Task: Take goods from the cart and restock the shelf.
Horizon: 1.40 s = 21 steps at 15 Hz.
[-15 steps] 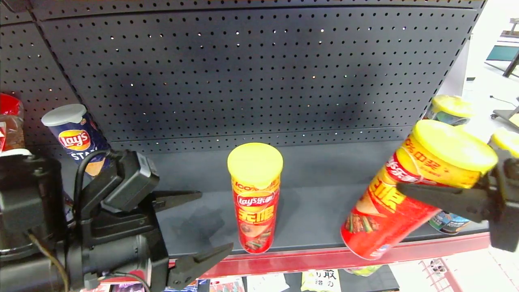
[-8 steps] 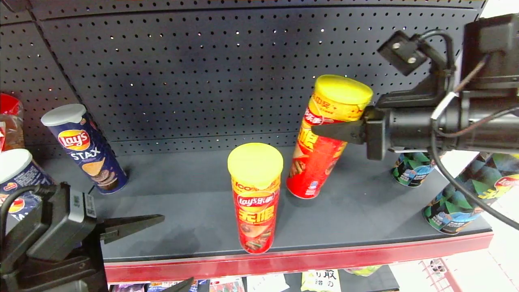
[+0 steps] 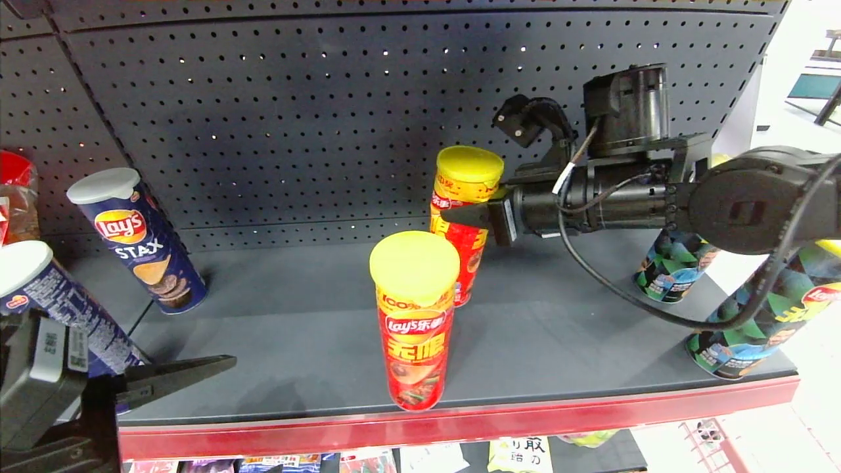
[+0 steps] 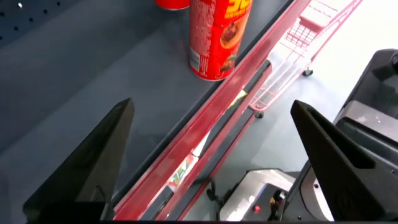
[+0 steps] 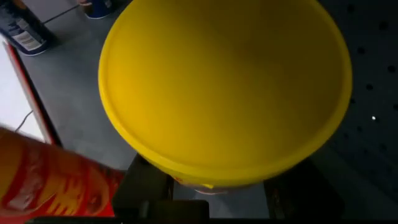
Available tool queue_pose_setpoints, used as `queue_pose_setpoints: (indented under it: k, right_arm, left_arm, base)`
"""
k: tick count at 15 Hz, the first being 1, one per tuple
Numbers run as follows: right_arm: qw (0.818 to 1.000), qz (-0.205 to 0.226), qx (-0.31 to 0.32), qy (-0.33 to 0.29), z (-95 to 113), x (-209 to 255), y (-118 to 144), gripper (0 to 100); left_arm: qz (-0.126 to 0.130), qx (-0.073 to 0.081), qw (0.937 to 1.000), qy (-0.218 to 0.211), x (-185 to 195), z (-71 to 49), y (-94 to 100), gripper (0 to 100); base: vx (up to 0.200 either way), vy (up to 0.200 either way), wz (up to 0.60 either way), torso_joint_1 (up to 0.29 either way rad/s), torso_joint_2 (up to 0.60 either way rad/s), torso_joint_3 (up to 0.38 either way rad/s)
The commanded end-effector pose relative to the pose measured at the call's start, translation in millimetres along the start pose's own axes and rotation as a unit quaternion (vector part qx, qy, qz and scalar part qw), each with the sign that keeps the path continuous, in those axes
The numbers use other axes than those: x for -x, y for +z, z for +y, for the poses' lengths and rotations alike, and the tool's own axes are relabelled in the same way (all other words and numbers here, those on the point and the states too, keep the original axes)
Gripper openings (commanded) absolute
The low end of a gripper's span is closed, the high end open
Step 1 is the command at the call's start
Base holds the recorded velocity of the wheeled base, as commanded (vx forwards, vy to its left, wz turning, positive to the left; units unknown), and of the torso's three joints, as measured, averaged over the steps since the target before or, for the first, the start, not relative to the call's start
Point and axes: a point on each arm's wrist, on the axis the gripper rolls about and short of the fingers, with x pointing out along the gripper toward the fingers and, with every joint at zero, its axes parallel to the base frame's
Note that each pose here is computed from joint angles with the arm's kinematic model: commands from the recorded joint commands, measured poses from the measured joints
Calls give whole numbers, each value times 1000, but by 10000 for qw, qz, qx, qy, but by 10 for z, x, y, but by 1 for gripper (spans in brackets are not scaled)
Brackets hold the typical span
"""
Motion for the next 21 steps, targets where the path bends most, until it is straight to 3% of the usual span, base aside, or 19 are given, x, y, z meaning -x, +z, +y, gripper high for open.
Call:
queue_pose_setpoints:
  k: [1, 8, 9, 12, 17, 21]
  right_arm:
    - [10000, 74, -31, 8, -72, -192, -42, 0]
    - [9999, 150, 4, 52, -64, -269, -91, 0]
    - [9999, 152, 4, 45, -65, -269, -91, 100]
    - [9998, 174, -1, 49, -32, -200, -97, 100]
    - [9992, 357, -110, -149, 162, 363, -226, 100]
    - [9984, 212, -272, -439, 474, 1151, -363, 100]
  left_arm:
    - [-20, 0, 10000, 16, 10, 1, 1, 100]
    - [2, 6, 10000, 13, 8, 0, -12, 100]
    - [-5, 6, 10000, 21, 12, 1, -11, 100]
    - [10, 10, 10000, 19, 6, 2, -13, 100]
    - [253, 63, 9995, 168, -93, 34, -35, 100]
    - [528, 126, 9984, 142, -269, 81, -15, 100]
  base:
    - [0, 0, 0, 0, 0, 0]
    - [0, 0, 0, 0, 0, 0]
    - [0, 0, 0, 0, 0, 0]
    - [0, 0, 0, 0, 0, 0]
    - [0, 0, 0, 0, 0, 0]
    - [0, 0, 0, 0, 0, 0]
